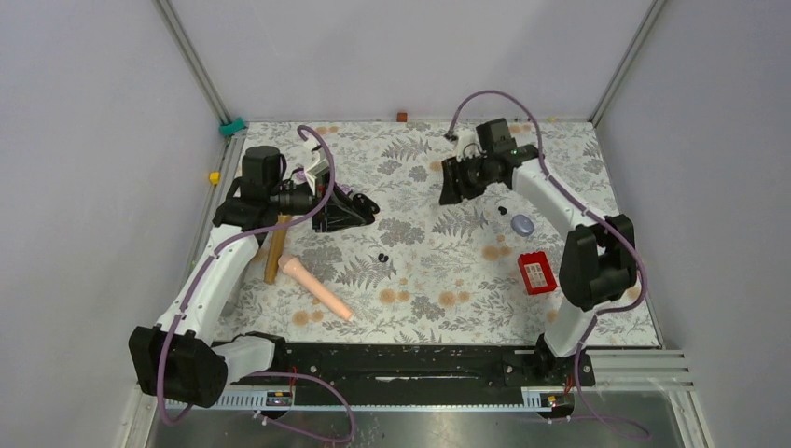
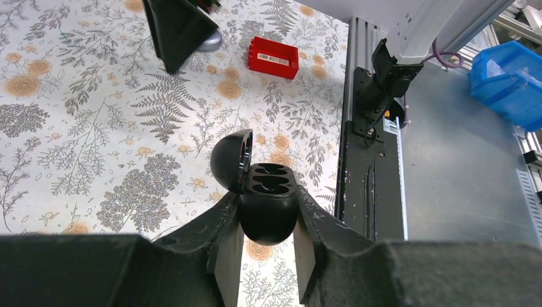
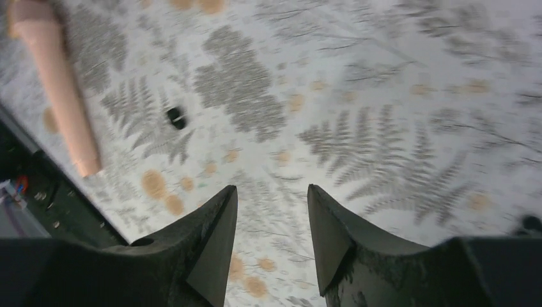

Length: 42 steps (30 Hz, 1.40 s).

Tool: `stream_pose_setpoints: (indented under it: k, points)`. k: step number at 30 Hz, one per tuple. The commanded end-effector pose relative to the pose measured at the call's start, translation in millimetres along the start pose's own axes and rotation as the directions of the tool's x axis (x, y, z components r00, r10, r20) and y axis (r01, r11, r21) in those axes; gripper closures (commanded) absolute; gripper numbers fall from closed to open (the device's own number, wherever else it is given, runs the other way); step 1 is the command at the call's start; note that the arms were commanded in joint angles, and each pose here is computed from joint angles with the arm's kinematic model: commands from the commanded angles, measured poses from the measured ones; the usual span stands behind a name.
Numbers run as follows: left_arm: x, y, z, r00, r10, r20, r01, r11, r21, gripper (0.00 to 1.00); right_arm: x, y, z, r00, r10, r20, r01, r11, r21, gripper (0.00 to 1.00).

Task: Insert the wireless bluetooth earbuds into the charging case
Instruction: Pick up the earbud from the center of the board.

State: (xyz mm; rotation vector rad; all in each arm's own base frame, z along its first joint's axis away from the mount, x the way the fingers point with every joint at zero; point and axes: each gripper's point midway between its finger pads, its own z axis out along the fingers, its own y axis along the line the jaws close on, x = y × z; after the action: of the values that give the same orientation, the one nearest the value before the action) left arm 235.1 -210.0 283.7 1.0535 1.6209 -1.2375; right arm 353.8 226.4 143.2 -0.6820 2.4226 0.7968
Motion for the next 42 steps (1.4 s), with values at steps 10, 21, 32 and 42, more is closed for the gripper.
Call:
stream_pose_setpoints:
  k: [10, 21, 32, 42]
  points:
    - [-24, -15, -3, 0.99, 0.116, 0.083, -0.117, 0.993, 0.019, 0.99, 30, -172, -53, 0.947, 0.16, -0.277, -0.024, 0.9, 0.435, 0.57]
    - [-19, -14, 3, 0.992, 0.107, 0.072, -0.11, 0.994, 0.029, 0.97, 58, -213, -46, 0.908, 0.24, -0.345, -0.06, 0.886, 0.459, 0.66]
    - [-17, -12, 5, 0.992, 0.104, 0.066, -0.106, 0.994, 0.025, 0.96, 59, -229, -33, 0.892, 0.259, -0.37, -0.067, 0.886, 0.459, 0.69]
    - [-15, -11, 8, 0.993, 0.101, 0.061, -0.103, 0.994, 0.024, 0.96, 64, -226, -24, 0.882, 0.259, -0.394, -0.081, 0.907, 0.413, 0.67]
